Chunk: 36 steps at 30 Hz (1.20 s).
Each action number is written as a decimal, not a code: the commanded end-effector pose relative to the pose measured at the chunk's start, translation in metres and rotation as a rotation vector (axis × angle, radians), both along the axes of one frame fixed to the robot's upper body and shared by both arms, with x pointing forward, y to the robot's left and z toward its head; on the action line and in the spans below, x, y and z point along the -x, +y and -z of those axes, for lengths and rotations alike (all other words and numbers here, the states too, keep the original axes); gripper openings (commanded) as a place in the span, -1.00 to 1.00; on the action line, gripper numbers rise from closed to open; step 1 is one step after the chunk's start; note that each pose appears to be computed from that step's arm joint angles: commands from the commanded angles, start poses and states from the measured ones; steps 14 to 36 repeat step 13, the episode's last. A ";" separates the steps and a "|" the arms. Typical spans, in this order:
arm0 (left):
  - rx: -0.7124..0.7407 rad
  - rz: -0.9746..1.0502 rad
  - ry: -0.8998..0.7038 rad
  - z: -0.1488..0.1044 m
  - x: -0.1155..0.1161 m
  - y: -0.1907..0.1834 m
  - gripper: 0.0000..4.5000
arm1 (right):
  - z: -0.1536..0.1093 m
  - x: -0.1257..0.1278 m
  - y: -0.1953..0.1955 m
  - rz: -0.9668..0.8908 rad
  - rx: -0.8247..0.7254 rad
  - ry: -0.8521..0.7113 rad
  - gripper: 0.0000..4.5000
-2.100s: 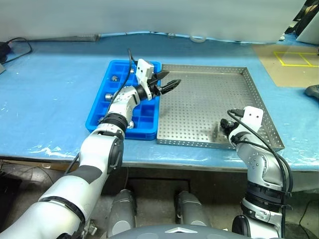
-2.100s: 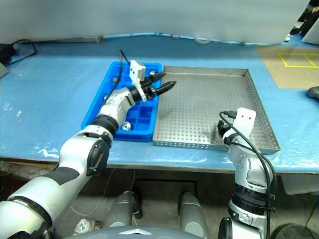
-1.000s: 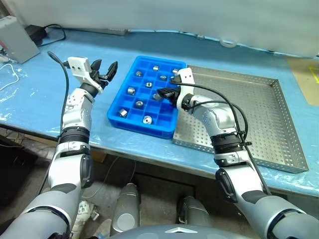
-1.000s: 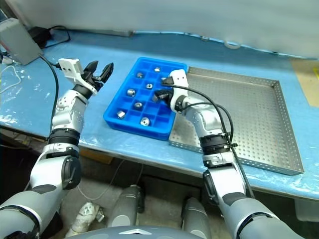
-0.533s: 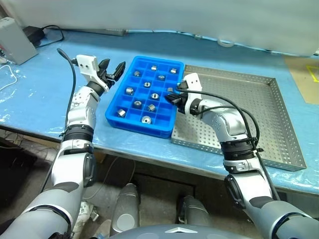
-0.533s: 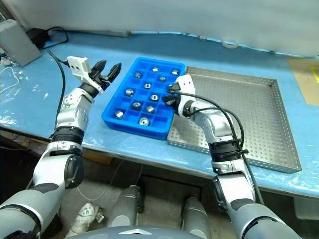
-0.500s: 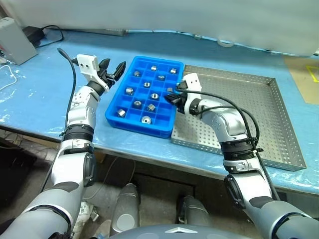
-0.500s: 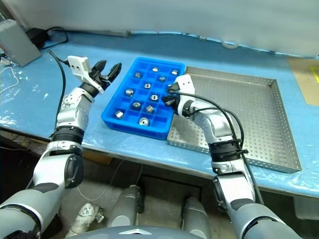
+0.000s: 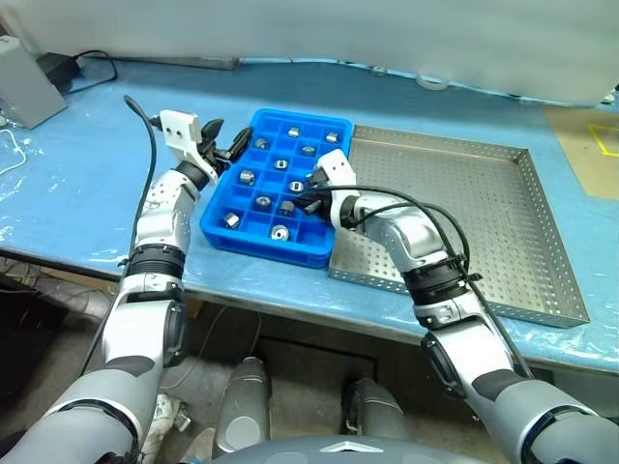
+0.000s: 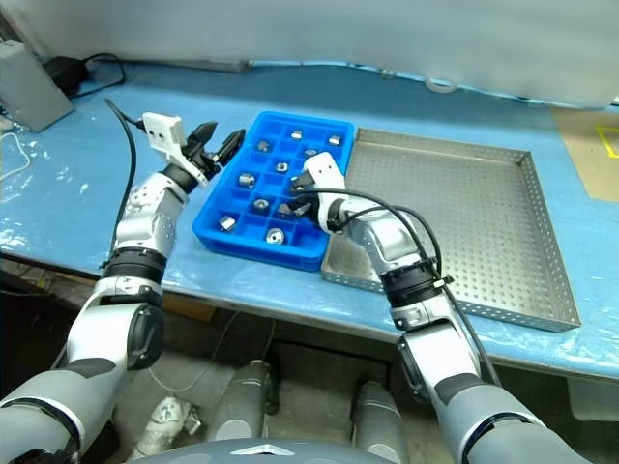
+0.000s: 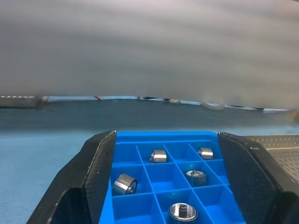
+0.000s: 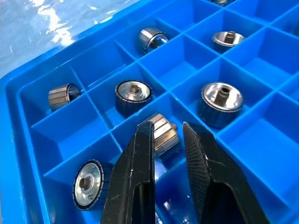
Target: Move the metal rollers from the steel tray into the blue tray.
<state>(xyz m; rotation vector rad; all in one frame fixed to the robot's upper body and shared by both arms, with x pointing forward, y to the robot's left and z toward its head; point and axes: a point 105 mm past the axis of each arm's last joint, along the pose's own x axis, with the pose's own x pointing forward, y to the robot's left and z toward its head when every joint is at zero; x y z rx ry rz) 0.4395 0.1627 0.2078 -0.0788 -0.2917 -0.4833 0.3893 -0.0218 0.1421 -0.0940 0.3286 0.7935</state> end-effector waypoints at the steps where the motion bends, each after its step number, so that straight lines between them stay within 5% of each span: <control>1: -0.018 0.005 -0.068 -0.017 0.005 0.000 0.69 | -0.022 -0.005 0.003 -0.007 -0.046 -0.091 -0.57; 10: -0.212 0.367 -0.044 0.013 0.048 -0.040 0.69 | -0.061 0.010 -0.035 0.070 -0.268 -0.307 -0.57; 13: -0.211 0.527 -0.028 0.019 0.067 -0.058 0.92 | -0.069 0.049 -0.046 0.006 -0.297 -0.361 -0.31; 36: -0.211 0.527 -0.028 0.019 0.067 -0.058 0.92 | -0.069 0.049 -0.046 0.006 -0.297 -0.361 -0.31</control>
